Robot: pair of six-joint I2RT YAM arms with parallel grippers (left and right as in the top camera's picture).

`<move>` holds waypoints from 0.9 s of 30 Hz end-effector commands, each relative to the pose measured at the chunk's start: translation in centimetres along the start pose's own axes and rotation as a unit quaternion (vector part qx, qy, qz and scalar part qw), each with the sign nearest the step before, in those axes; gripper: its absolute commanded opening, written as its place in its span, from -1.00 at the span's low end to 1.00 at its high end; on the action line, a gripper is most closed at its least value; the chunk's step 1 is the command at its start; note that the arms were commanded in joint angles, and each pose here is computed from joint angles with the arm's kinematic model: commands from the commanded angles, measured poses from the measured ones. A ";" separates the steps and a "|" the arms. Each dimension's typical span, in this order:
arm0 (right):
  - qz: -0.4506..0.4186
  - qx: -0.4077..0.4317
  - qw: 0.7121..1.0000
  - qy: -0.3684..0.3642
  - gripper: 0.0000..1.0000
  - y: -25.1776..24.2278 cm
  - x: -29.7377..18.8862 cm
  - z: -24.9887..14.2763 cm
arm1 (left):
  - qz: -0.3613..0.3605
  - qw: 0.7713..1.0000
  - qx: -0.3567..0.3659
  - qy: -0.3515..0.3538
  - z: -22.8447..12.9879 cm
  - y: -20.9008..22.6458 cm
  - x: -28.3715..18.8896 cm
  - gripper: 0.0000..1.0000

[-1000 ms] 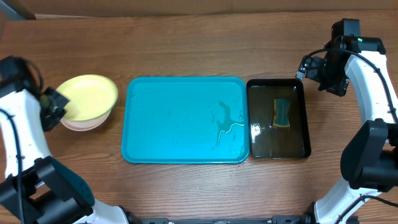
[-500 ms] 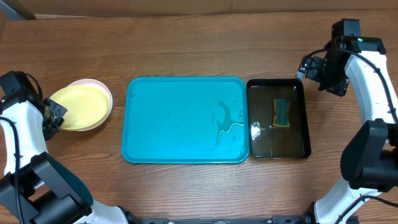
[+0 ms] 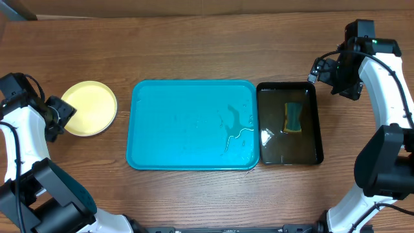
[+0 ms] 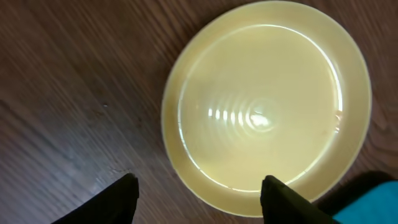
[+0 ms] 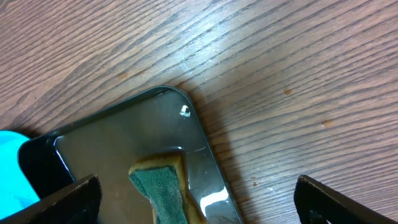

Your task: Clean dirty plates on tray and stack at the side

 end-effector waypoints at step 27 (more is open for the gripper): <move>0.005 0.001 1.000 -0.011 1.00 0.3 -0.7 0.1 | -0.196 0.943 0.262 0.057 -7.1 -14.0 -1.7 1.00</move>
Point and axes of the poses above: each gripper's point midway between its finger pads, its own x axis out along the fingers, its own y axis along the line the jaws close on, z = x × y, the point moved 7 cm from there along -x, back along the fingers, and after that the axes turned 9 degrees about x, right-handed, at the moved point
